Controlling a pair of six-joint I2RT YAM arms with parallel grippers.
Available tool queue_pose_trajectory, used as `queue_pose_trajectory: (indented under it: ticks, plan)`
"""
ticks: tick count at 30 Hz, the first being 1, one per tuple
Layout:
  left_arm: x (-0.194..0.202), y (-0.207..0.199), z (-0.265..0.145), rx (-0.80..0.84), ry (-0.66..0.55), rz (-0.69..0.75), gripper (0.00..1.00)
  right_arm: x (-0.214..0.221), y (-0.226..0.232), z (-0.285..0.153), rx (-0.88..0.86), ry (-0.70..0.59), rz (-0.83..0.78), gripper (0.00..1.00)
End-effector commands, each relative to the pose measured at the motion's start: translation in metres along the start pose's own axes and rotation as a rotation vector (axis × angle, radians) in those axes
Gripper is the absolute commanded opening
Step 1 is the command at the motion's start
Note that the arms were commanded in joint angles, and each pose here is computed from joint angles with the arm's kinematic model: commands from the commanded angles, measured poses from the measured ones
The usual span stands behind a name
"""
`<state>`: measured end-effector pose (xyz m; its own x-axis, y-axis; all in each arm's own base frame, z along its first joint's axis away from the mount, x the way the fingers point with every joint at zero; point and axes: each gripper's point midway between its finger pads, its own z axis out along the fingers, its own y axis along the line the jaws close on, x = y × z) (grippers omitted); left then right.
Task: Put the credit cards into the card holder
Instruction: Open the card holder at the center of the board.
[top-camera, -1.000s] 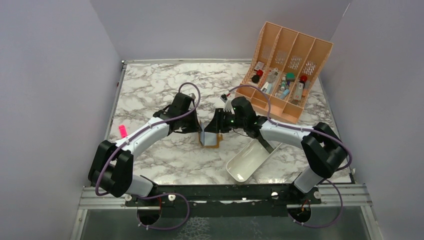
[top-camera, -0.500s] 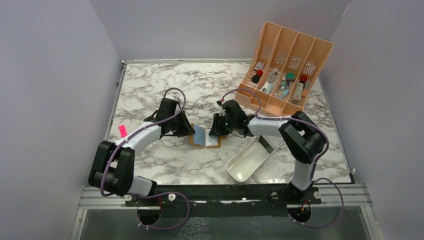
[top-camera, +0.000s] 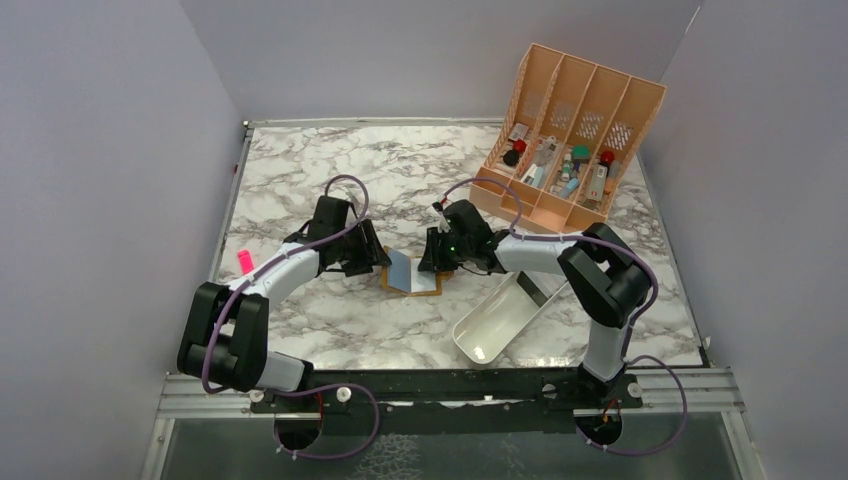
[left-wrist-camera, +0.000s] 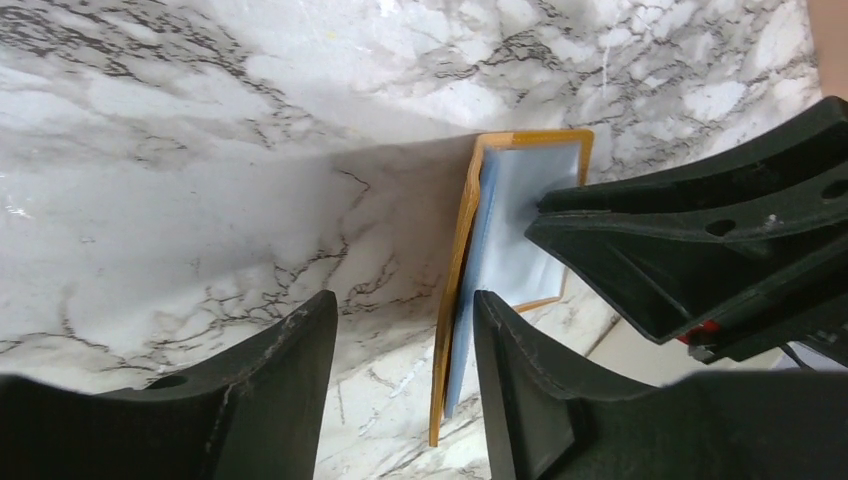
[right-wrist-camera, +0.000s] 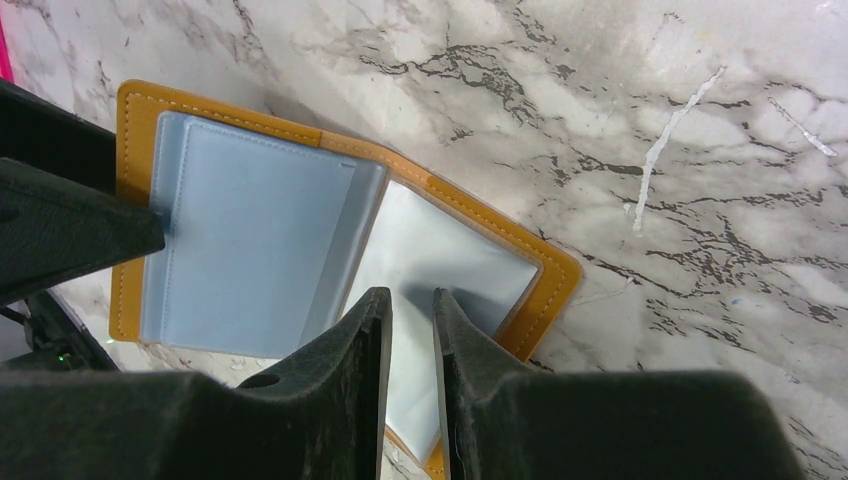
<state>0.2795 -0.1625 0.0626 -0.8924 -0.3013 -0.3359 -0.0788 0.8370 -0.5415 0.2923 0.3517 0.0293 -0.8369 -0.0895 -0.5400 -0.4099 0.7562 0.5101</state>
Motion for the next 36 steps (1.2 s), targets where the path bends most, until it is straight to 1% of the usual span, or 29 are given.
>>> queue_pose_trajectory:
  ticks: [1,4,7,10,12,14,16,19,21,23,27,30,33,36]
  plan:
    - [-0.001,-0.026,-0.005,0.141,0.010,0.017,0.58,0.003,0.006,-0.007,-0.024,0.017,-0.016,0.28]
    - [0.001,-0.036,-0.004,0.205,0.017,0.020,0.64,0.003,0.014,-0.005,-0.065,0.025,-0.013,0.27]
    - [0.003,-0.043,-0.002,0.260,0.031,0.018,0.66,0.004,0.020,-0.004,-0.096,0.041,-0.009,0.27]
    - [0.005,-0.038,0.003,0.241,0.034,0.011,0.66,0.002,0.022,-0.007,-0.100,0.038,-0.012,0.27]
    - [0.005,-0.027,0.007,0.187,0.033,0.000,0.65,0.001,0.021,-0.008,-0.088,0.037,-0.013,0.27]
    - [0.005,-0.015,0.010,0.118,0.027,-0.008,0.60,0.002,0.016,-0.008,-0.061,0.041,-0.015,0.27]
    - [0.002,-0.005,0.010,0.061,0.005,-0.009,0.53,0.005,0.009,-0.006,-0.028,0.047,-0.012,0.27]
    - [-0.001,0.009,0.010,-0.008,-0.035,-0.006,0.39,0.011,-0.005,-0.003,0.026,0.053,-0.013,0.27]
    - [0.001,0.018,0.012,-0.043,-0.037,-0.015,0.30,0.016,-0.014,-0.002,0.060,0.057,-0.011,0.27]
    - [0.002,0.031,0.015,-0.101,-0.049,-0.026,0.26,0.022,-0.022,-0.001,0.090,0.063,-0.010,0.27]
    - [0.007,0.053,0.023,-0.190,-0.049,-0.041,0.26,0.027,-0.028,-0.002,0.113,0.066,-0.007,0.27]
    - [0.007,0.057,0.024,-0.210,-0.051,-0.040,0.35,0.027,-0.029,-0.002,0.112,0.067,-0.009,0.27]
    - [-0.001,0.056,0.017,-0.221,-0.092,-0.031,0.37,0.024,-0.024,-0.004,0.100,0.059,-0.012,0.27]
    - [-0.008,0.045,0.010,-0.188,-0.116,-0.026,0.43,0.018,-0.017,-0.008,0.077,0.052,-0.013,0.27]
